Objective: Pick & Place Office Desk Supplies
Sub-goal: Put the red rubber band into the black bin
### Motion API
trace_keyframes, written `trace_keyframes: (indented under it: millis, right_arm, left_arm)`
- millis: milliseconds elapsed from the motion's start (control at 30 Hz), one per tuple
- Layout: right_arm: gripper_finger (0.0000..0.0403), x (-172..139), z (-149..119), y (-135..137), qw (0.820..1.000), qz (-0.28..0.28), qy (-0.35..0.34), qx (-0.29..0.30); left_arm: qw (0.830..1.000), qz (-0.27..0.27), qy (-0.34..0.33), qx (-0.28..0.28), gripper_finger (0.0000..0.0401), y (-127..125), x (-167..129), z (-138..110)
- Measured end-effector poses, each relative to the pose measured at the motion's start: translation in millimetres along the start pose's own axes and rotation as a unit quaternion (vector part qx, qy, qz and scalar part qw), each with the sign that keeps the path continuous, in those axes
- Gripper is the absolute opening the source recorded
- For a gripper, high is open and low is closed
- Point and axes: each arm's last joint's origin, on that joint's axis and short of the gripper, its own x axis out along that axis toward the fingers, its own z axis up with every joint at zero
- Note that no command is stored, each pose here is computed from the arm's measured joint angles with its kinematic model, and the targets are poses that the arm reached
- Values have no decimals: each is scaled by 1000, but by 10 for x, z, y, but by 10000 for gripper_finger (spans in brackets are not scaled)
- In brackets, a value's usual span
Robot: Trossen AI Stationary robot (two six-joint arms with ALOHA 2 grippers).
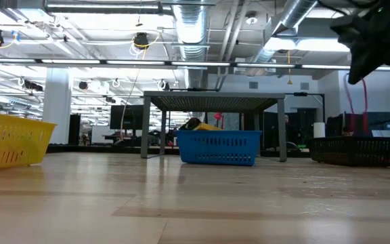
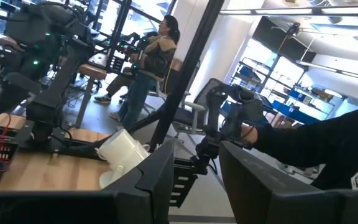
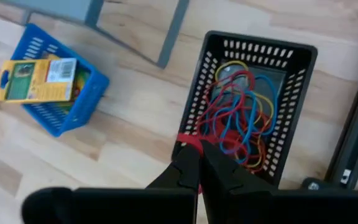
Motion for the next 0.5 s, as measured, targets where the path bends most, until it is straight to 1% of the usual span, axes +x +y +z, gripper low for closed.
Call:
trace_keyframes:
  millis: [100, 200, 300, 500]
  right_arm:
    - [0, 54, 90, 0, 1000, -2, 0, 3]
    - [0, 115, 168, -13, 1000, -19, 6, 0]
    - [0, 184, 238, -23, 999, -35, 16, -6]
    - [0, 308, 336, -14, 998, -47, 43, -16]
  left_arm:
    - [1000, -1, 1, -1, 123, -1, 0, -1]
    - [1000, -2, 1, -2, 123, -2, 0, -2]
    - [1000, -3, 2, -2, 123, -3, 0, -2]
    - [1000, -3, 1, -2, 123, -3, 0, -2]
